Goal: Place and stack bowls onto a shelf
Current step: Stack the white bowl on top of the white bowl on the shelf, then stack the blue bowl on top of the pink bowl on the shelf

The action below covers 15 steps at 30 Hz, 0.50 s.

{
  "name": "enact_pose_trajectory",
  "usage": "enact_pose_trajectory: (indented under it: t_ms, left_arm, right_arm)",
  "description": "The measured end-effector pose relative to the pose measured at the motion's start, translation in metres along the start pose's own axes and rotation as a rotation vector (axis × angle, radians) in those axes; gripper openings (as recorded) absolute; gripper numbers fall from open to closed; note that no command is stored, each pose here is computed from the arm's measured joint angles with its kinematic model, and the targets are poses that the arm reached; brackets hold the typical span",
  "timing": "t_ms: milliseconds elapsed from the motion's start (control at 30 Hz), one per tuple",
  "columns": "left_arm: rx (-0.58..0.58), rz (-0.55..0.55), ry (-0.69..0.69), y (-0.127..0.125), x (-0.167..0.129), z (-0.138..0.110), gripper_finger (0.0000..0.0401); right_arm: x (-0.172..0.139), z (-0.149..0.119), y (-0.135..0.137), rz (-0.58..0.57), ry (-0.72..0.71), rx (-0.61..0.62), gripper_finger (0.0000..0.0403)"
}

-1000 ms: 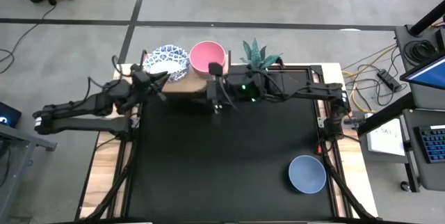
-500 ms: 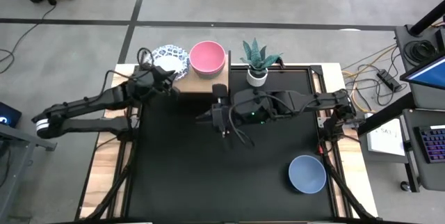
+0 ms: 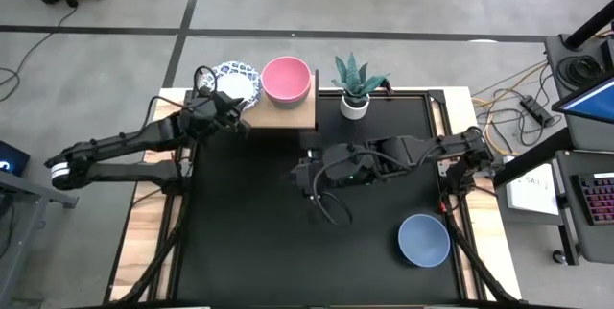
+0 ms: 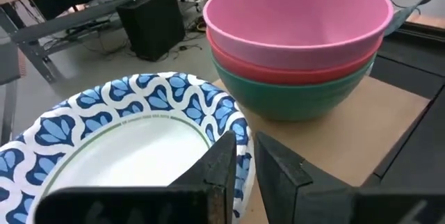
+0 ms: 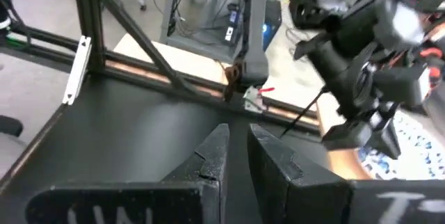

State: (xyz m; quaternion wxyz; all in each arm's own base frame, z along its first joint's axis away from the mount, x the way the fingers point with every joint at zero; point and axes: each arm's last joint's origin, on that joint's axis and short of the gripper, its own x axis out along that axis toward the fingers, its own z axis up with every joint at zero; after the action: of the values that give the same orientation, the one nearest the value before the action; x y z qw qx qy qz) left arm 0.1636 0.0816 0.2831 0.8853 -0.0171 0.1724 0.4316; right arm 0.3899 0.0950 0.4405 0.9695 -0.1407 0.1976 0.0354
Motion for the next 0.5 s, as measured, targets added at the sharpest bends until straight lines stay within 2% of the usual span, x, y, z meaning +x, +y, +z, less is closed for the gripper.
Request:
enact_pose_trajectory:
  t_ms: [67, 167, 333, 500]
  left_arm:
    - [-0.014, -0.027, -0.011, 0.0, -0.003, 0.003, 0.0035]
    - [-0.045, -0.173, -0.045, -0.003, -0.012, 0.012, 0.0035]
    - [-0.069, -0.48, -0.086, -0.009, -0.03, 0.02, 0.0035]
    - [-0.101, -0.659, -0.107, -0.015, -0.048, 0.021, 0.0035]
  right_arm:
    - [-0.001, -0.002, 0.004, 0.001, 0.03, 0.028, 0.0043]
    - [-0.004, -0.01, 0.009, 0.016, 0.113, 0.103, 0.0043]
    - [-0.009, -0.031, 0.011, -0.007, 0.337, 0.323, 0.0043]
    - [-0.008, -0.059, 0.023, -0.083, 0.56, 0.549, 0.0043]
